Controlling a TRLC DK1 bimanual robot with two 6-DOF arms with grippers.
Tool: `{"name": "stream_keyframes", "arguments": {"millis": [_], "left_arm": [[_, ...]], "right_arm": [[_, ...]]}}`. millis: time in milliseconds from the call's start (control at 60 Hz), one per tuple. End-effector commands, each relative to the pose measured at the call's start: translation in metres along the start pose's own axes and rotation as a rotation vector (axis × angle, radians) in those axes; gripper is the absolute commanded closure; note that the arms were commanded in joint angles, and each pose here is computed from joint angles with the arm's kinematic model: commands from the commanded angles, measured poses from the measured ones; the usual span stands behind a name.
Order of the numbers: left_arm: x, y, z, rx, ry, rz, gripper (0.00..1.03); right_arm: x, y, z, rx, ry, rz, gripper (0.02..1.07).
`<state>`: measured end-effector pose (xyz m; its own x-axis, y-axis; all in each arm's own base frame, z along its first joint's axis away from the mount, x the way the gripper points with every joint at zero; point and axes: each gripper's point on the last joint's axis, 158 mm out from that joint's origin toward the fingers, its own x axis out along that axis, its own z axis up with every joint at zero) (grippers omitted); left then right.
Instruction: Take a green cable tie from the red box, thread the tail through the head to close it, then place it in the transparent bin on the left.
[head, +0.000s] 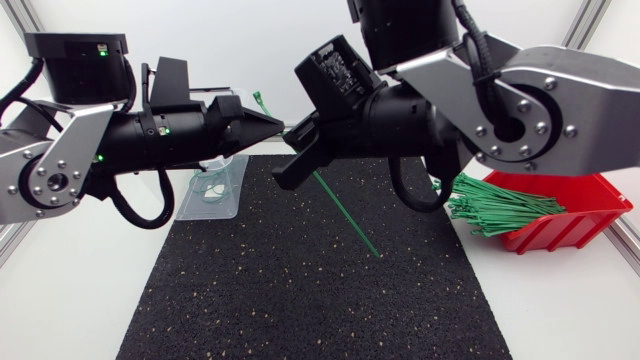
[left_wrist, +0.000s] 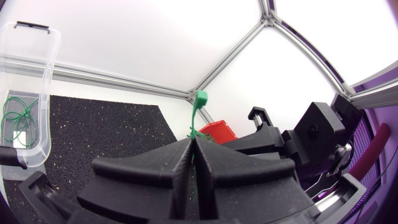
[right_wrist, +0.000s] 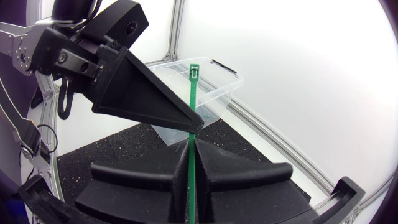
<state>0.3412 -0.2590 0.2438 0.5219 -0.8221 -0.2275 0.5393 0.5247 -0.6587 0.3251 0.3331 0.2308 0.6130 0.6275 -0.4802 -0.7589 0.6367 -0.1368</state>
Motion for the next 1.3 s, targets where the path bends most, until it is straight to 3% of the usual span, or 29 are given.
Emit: {"name": "stream_keyframes", "arguments": {"millis": [0,283,383,617,867,1283], "left_arm": [[0.001,-0.001,-0.011,-0.01,0.021,-0.014,0.99],[-0.004,-0.005,-0.009,0.031,0.016,-0.021,1.0],[-0.005,-0.007,-0.01,0.029,0.023,-0.027,1.0],[-0.01,-0.001,-0.01,0.028,0.023,-0.015,1.0],[-0.012,-0.012,-0.012,0.035,0.029,-0.034,1.0],[-0.009,-0.013,-0.013,0.036,0.031,-0.037,1.0]], "right_arm": [[0.005,0.007,-0.012,0.011,0.025,0.013,0.83],[-0.004,0.014,-0.016,0.004,0.035,0.05,0.8],[-0.008,0.013,-0.017,0.004,0.032,0.05,0.71],[-0.023,-0.014,-0.008,0.028,-0.006,-0.008,0.71],[0.001,-0.03,-0.036,0.027,0.044,-0.049,0.71],[0.014,0.006,-0.05,-0.007,0.089,0.024,0.71]]}}
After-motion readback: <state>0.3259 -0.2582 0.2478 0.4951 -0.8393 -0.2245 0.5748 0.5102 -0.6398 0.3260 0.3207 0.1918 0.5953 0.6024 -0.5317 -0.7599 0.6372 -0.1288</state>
